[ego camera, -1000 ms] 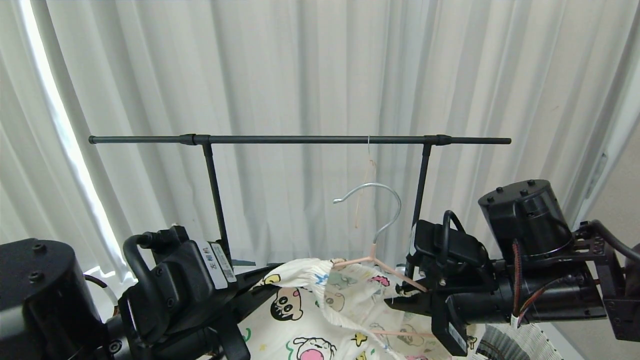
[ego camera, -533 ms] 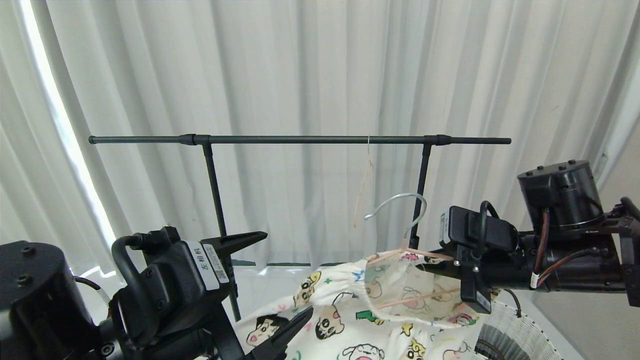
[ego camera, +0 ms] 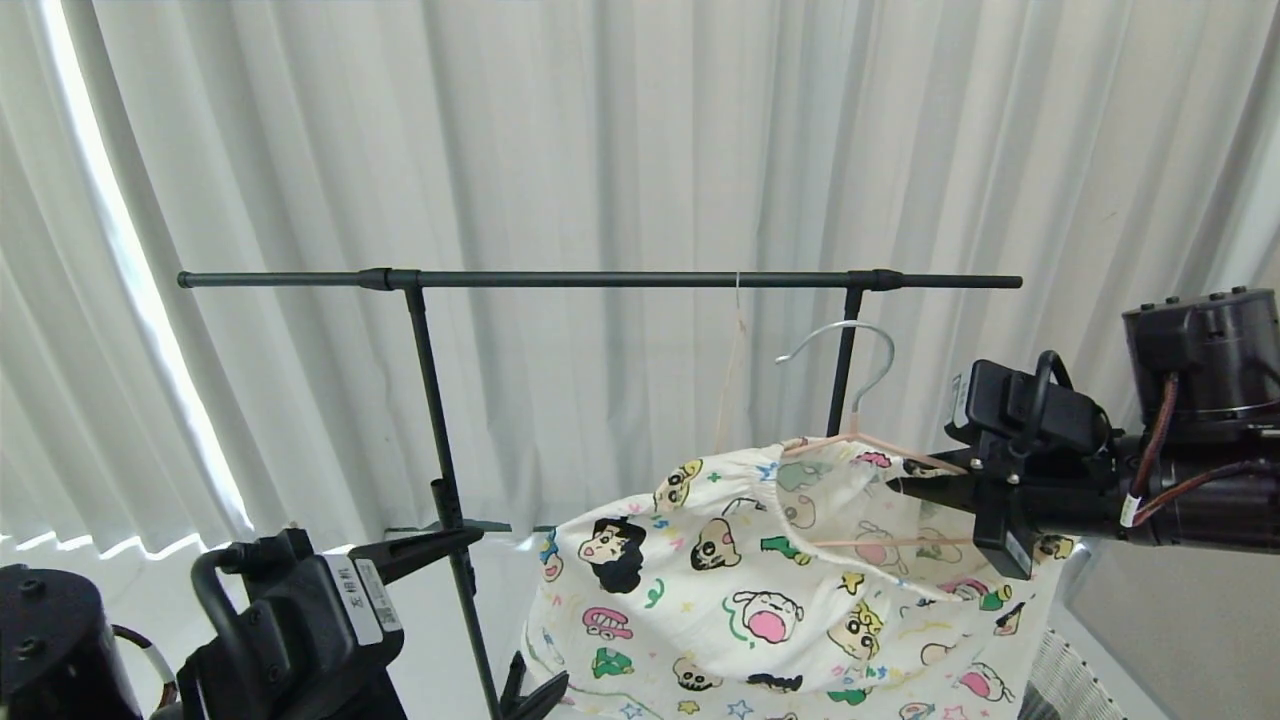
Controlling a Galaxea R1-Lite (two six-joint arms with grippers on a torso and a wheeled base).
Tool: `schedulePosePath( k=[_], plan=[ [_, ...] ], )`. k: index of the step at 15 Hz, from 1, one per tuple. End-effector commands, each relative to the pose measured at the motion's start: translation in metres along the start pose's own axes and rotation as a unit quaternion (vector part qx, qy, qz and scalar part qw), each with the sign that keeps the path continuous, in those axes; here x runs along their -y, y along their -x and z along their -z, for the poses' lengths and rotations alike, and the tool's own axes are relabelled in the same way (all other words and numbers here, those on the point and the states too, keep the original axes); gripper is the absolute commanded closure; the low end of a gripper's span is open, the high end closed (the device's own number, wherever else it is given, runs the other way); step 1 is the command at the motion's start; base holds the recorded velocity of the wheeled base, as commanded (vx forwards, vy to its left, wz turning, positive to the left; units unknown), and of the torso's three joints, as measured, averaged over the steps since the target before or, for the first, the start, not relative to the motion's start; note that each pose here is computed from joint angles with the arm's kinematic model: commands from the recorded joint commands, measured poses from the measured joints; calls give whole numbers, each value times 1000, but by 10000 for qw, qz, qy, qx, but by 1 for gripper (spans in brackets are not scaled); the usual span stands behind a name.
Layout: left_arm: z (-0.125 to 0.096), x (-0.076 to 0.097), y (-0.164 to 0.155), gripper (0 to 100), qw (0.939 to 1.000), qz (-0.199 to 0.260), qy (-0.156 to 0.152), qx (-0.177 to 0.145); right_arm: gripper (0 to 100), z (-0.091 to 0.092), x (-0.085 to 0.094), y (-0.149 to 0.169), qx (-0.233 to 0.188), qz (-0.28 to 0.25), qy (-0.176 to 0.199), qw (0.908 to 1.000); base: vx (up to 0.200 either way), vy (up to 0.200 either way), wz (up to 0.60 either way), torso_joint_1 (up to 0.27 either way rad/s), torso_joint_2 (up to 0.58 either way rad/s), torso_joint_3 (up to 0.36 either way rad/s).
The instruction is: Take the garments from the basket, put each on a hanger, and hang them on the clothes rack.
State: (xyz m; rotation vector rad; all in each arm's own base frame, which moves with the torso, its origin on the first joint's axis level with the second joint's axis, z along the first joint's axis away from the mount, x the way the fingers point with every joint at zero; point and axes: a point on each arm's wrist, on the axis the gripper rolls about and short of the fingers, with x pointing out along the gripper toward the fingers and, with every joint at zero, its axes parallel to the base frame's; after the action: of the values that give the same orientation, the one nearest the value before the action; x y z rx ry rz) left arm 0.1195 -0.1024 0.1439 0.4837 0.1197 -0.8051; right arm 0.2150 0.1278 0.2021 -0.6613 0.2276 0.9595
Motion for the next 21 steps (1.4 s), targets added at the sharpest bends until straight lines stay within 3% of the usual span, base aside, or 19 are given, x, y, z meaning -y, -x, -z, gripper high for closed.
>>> schedulePosePath(
  k=[1,3,6,7,11,16,21],
  plan=[
    [21,-2,-6,0,9973,-89,471,-559,100,-4,0,7,114,56,55,9999,0,0,0,0,0,0],
    [28,-1,-14,0,9922,-33,925,-834,100,-6,-1,10,208,15,81,9998,0,0,0,0,0,0],
    [40,1,-26,0,9874,71,998,-1230,100,-9,-3,10,395,16,168,9991,0,0,0,0,0,0],
    [44,0,-30,100,9851,55,1037,-1370,100,-10,-4,10,440,14,187,9989,0,0,0,0,0,0],
    [53,-6,-34,100,9799,-90,1165,-1619,100,-10,-8,10,537,-8,239,9983,0,0,0,0,0,0],
    [58,-11,-32,100,9770,-243,1257,-1703,100,-10,-9,13,560,8,218,9982,0,0,0,0,0,0],
    [75,-32,-24,100,9624,-867,1591,-2026,100,-12,-7,14,659,112,126,9977,0,0,0,0,0,0]
  ],
)
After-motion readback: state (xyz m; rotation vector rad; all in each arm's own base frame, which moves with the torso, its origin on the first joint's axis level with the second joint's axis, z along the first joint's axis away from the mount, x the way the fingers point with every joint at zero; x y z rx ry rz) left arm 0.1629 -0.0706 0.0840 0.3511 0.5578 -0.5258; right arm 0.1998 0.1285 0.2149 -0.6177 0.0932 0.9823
